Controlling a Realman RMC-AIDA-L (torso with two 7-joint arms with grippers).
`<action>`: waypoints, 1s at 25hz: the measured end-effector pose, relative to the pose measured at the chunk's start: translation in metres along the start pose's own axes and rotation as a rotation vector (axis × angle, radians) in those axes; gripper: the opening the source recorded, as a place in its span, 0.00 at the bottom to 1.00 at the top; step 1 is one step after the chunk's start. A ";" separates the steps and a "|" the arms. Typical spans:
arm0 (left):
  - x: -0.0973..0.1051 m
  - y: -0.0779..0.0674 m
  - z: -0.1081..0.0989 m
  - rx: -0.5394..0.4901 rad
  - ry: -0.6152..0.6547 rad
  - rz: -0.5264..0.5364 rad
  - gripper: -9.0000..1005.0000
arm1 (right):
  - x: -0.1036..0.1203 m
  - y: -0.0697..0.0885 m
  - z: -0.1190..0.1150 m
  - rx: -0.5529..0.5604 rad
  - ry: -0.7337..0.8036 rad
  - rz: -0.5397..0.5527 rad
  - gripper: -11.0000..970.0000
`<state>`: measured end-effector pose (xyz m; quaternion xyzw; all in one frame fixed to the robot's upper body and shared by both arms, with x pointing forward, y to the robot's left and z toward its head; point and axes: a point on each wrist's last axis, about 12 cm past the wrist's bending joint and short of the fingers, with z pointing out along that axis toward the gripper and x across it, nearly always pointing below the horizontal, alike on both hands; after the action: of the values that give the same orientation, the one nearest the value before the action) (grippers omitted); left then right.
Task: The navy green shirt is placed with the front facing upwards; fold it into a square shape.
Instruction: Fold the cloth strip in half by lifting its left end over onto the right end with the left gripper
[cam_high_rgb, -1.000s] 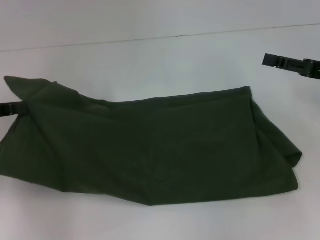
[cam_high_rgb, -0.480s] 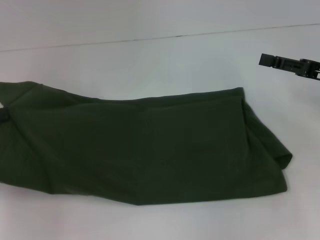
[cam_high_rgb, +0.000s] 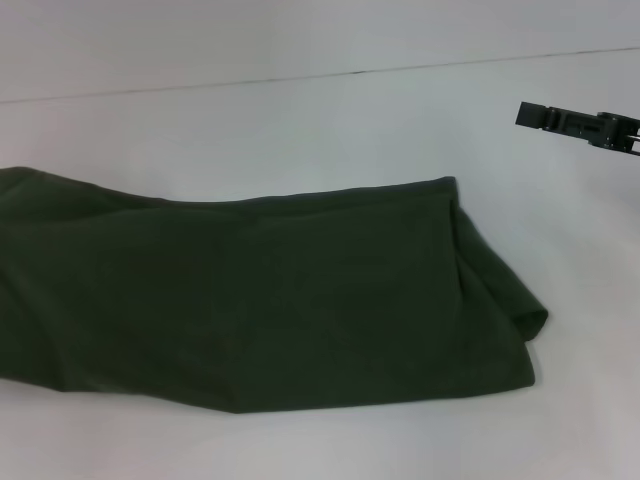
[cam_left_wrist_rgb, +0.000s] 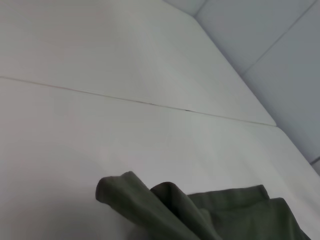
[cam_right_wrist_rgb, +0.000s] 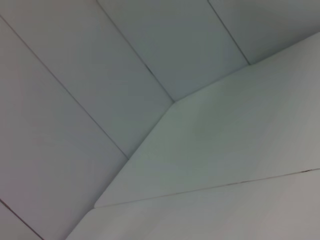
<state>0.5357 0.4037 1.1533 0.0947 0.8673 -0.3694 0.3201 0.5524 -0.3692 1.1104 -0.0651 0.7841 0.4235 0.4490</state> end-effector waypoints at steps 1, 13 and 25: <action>0.000 0.001 -0.001 -0.002 -0.001 -0.002 0.01 | 0.000 0.000 0.000 0.001 0.001 -0.001 0.88; 0.004 0.007 -0.011 -0.029 -0.022 -0.023 0.01 | -0.001 0.000 0.001 0.003 0.002 -0.002 0.88; -0.012 -0.030 0.030 0.155 -0.027 0.020 0.01 | 0.001 -0.001 0.001 0.013 0.007 -0.007 0.88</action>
<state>0.5476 0.3623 1.1618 0.1227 0.8306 -0.4336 0.3271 0.5531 -0.3695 1.1090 -0.0666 0.7882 0.4166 0.4480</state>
